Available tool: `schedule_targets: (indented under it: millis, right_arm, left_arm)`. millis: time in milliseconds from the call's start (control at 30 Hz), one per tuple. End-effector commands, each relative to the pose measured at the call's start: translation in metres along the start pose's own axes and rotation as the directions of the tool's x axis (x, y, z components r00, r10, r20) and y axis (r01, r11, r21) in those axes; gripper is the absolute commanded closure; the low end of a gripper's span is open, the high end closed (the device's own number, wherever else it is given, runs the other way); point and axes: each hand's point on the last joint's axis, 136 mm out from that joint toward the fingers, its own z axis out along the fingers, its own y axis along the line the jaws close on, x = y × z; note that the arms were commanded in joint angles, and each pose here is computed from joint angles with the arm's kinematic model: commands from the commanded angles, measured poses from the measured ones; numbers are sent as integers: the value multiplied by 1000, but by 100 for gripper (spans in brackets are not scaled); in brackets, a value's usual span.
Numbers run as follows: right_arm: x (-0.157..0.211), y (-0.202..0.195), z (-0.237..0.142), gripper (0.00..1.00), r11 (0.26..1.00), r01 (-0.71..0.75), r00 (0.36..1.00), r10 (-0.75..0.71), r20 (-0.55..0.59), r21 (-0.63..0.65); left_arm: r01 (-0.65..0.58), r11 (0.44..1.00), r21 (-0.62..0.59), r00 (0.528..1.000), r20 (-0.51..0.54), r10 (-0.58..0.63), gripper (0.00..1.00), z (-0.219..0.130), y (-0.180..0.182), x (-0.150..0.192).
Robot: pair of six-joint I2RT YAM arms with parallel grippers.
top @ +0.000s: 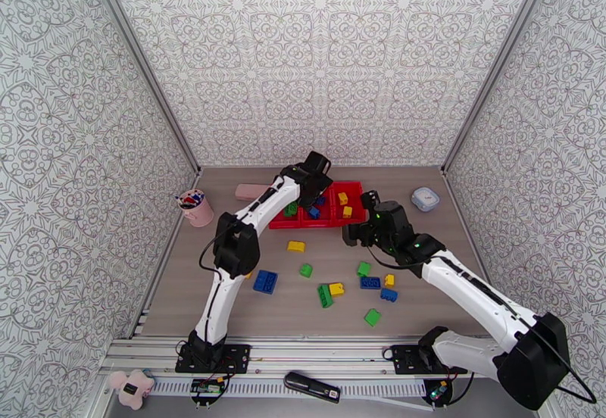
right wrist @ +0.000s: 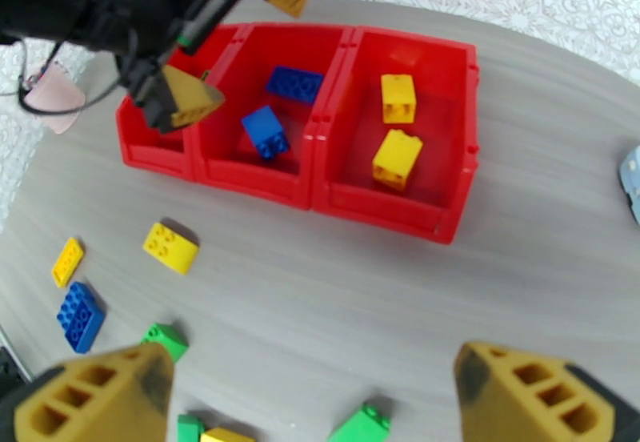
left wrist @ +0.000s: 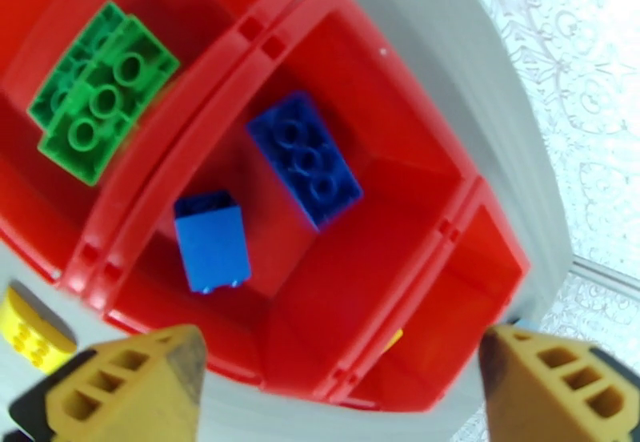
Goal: Sort the legos into containers by color
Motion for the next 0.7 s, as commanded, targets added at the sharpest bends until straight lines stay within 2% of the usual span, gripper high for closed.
schedule_targets:
  millis: [0, 133, 233, 367, 500, 667]
  right_arm:
    - [10, -8, -8, 4, 999, -29, 999, 29, -16, 29]
    - [24, -15, -15, 4, 997, -58, 997, 60, -47, 50]
    - [42, -24, -18, 4, 992, -88, 991, 97, -95, 95]
    - [67, -36, -20, 5, 981, -122, 978, 145, -150, 152]
    - [89, -44, -15, 5, 966, -153, 958, 197, -210, 207]
    - [111, -45, -2, 5, 959, -182, 935, 237, -265, 216]
  left_arm:
    - [-121, 988, 92, 991, 64, 115, 1, -46, -15, -7]
    - [-262, 957, 123, 963, 95, 251, 0, -70, -7, 2]
    - [-382, 908, 175, 923, 118, 366, 0, -85, -1, 18]
    - [-517, 817, 256, 856, 141, 497, 0, -103, 8, 43]
    - [-653, 705, 277, 756, 185, 627, 0, -119, 28, 65]
    - [-756, 570, 323, 645, 217, 733, 0, -135, 52, 83]
